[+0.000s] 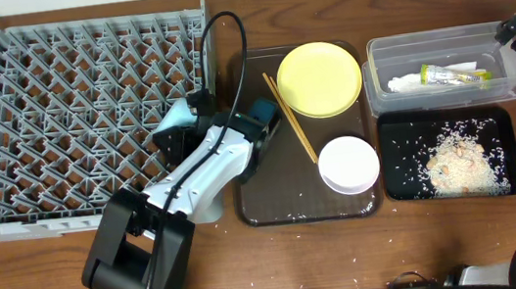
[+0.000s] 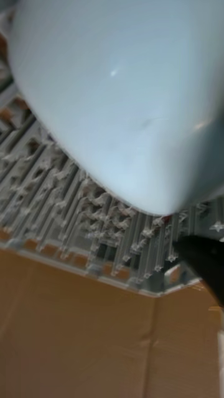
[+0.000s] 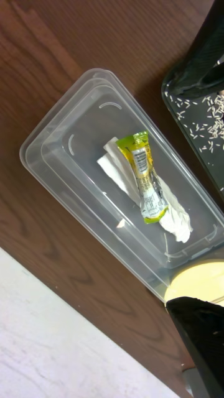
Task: Sort waste into correct bins and load items into the dishwasher
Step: 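Reach the left gripper right to the pale-pink bowl on the tray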
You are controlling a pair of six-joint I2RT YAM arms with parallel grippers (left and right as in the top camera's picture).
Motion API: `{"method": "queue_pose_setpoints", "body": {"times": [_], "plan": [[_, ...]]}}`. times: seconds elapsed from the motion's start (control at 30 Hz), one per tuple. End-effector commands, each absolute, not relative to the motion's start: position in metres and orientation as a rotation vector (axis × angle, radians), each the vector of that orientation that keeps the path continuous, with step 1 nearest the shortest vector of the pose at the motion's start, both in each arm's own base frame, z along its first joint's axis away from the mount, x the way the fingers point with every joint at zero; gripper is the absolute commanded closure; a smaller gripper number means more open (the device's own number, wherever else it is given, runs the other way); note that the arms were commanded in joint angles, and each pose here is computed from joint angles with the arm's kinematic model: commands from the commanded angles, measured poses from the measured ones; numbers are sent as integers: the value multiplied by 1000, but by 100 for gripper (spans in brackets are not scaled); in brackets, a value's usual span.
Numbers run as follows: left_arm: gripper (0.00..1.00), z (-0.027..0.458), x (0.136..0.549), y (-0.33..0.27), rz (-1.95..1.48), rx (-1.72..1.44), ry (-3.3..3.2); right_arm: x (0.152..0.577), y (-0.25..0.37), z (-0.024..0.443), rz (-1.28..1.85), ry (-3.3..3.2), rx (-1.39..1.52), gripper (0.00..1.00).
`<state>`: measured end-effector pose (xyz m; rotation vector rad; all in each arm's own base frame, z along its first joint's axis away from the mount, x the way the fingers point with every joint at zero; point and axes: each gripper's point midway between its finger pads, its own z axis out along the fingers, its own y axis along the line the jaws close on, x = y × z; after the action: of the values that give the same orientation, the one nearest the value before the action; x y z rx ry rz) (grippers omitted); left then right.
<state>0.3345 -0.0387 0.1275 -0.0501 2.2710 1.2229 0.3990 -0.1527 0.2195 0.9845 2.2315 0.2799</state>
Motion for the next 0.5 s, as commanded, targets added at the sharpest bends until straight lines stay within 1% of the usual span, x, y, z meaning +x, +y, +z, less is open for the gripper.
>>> {"method": "queue_pose_setpoints", "body": {"times": [0.0, 0.03, 0.07, 0.13, 0.2, 0.43, 0.47], "plan": [[45, 108, 326, -47, 1129, -65, 2416, 400, -154, 222, 284, 2222, 995, 1], [42, 105, 325, -50, 1102, -58, 2448, 400, -154, 222, 284, 2222, 995, 1], [36, 103, 325, -55, 1065, -43, 2489, 400, -154, 222, 284, 2222, 995, 1], [30, 100, 326, -67, 986, -3, 2562, 400, -154, 222, 284, 2222, 995, 1], [22, 103, 329, -79, 893, 21, 2614, 400, -154, 222, 283, 2222, 995, 1], [13, 147, 346, -126, 471, -29, 2647, 400, -154, 222, 283, 2222, 995, 1], [12, 158, 348, -140, 340, -40, 2651, 400, -154, 222, 284, 2222, 995, 1]]}}
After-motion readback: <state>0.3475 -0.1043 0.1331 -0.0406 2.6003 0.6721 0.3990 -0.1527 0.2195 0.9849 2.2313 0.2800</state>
